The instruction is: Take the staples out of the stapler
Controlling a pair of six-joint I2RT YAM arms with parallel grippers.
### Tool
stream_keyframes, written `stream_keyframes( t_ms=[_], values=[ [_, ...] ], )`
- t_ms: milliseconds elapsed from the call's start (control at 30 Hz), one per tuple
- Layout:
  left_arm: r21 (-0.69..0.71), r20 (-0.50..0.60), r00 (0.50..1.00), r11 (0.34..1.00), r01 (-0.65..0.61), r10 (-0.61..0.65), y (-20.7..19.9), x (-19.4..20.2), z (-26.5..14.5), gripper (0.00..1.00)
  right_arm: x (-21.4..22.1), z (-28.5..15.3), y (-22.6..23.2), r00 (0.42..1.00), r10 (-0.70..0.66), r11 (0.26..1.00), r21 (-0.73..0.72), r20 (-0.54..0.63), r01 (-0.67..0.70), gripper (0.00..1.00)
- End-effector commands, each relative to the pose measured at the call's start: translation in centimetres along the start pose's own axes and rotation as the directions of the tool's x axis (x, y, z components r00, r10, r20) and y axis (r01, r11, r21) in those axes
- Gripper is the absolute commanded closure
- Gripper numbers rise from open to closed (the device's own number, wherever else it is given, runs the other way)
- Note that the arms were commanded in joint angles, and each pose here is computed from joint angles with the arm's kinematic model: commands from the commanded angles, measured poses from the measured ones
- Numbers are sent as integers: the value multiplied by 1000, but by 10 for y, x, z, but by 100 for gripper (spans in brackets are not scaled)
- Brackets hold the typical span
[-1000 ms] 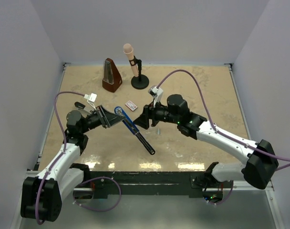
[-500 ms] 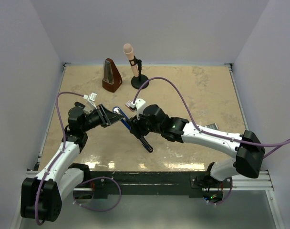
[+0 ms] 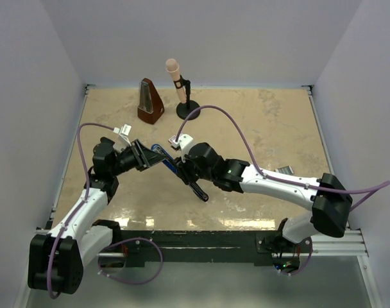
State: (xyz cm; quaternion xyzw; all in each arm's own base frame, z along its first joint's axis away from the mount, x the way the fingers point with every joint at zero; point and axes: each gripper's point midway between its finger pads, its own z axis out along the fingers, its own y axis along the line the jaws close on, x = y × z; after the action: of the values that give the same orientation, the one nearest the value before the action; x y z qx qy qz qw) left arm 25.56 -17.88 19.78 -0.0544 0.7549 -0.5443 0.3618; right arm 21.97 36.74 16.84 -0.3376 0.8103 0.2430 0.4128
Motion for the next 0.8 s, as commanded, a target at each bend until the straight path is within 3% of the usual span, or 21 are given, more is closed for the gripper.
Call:
stream_keyframes(
  t_ms=[0, 33, 167, 233, 433, 633, 767],
  values=[
    [75, 9, 1000, 997, -9, 8, -26, -13, 0, 100, -19, 5, 6, 998, -16, 1000, -3, 64, 17, 66],
    [72, 8, 1000, 997, -7, 6, -25, -13, 1, 100, -18, 6, 6, 998, -20, 1000, -4, 64, 20, 69],
    [46, -6, 1000, 999, -5, 5, -17, -9, 1, 100, -15, 5, 1, 997, -27, 999, 24, 66, 25, 100],
    [39, -5, 1000, 999, -16, 16, -15, -9, 1, 96, -15, 4, -3, 998, -33, 999, 45, 60, 30, 100],
    [2, 13, 999, 999, -43, 43, -13, -14, 0, 48, 0, 3, -12, 996, -89, 993, 72, -8, 89, 100],
    [-109, 36, 994, 989, -102, 107, -2, -23, -5, 37, 6, -1, -23, 987, -153, 986, 65, -46, 156, 100],
    [-245, 63, 990, 964, -105, 124, 14, -30, -14, 37, 9, -1, -30, 975, -210, 977, 32, -73, 212, 100]
  ],
)
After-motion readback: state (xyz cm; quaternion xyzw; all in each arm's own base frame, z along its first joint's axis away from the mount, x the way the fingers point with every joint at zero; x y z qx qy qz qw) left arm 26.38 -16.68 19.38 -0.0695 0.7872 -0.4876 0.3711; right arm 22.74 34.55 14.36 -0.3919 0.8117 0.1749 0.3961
